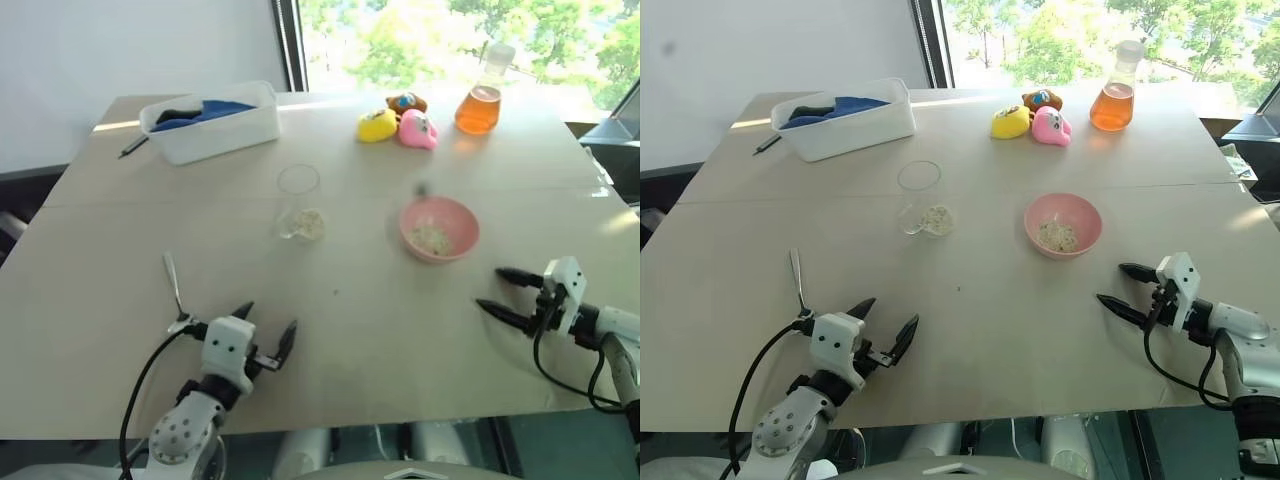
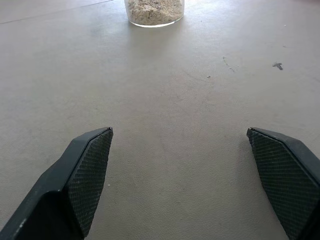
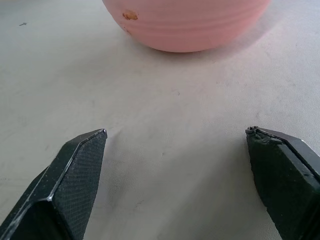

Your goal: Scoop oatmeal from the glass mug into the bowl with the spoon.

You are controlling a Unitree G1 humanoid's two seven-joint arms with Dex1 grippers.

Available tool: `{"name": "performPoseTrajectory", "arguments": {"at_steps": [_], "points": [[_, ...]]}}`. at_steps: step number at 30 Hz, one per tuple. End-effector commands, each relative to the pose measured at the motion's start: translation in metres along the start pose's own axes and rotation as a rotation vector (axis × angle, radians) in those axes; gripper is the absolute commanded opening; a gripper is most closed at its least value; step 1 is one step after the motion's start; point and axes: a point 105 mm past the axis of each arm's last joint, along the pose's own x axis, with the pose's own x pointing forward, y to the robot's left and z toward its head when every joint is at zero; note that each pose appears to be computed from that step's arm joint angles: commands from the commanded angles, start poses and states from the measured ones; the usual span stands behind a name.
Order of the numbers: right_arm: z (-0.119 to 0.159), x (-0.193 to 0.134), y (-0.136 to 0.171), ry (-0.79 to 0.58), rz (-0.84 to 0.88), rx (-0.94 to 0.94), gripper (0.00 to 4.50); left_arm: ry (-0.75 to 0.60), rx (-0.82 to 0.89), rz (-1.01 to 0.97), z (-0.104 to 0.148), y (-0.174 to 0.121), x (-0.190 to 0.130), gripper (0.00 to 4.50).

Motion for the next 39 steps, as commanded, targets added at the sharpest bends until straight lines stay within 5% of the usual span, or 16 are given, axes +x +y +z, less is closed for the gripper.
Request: {"name": "performPoseTrajectory", "arguments": {"at_steps": [1,9,13,21,29,39], "points": [[-0.004,-0.004,0.0,0.008,-0.011,0.014,4.5,0.008,0.006,0.002,-0.001,0.0,-0.002,4.49],[-0.002,-0.002,0.0,0.003,-0.007,0.008,4.5,0.0,0.005,0.006,0.001,0.0,-0.001,4.49],[0.01,-0.002,0.009,-0.004,0.048,-0.036,4.5,-0.115,-0.029,0.055,0.026,0.007,-0.006,4.49],[0.057,0.009,0.077,-0.016,0.428,-0.043,4.5,-0.272,-0.105,0.241,0.078,0.034,-0.025,4.49],[0.129,0.044,0.112,-0.19,0.598,-0.111,4.5,-0.055,-0.115,0.595,0.067,0.095,-0.033,4.49],[0.142,0.052,0.112,-0.216,0.631,-0.14,4.5,0.167,-0.236,0.709,0.032,0.111,-0.047,4.49]]}}
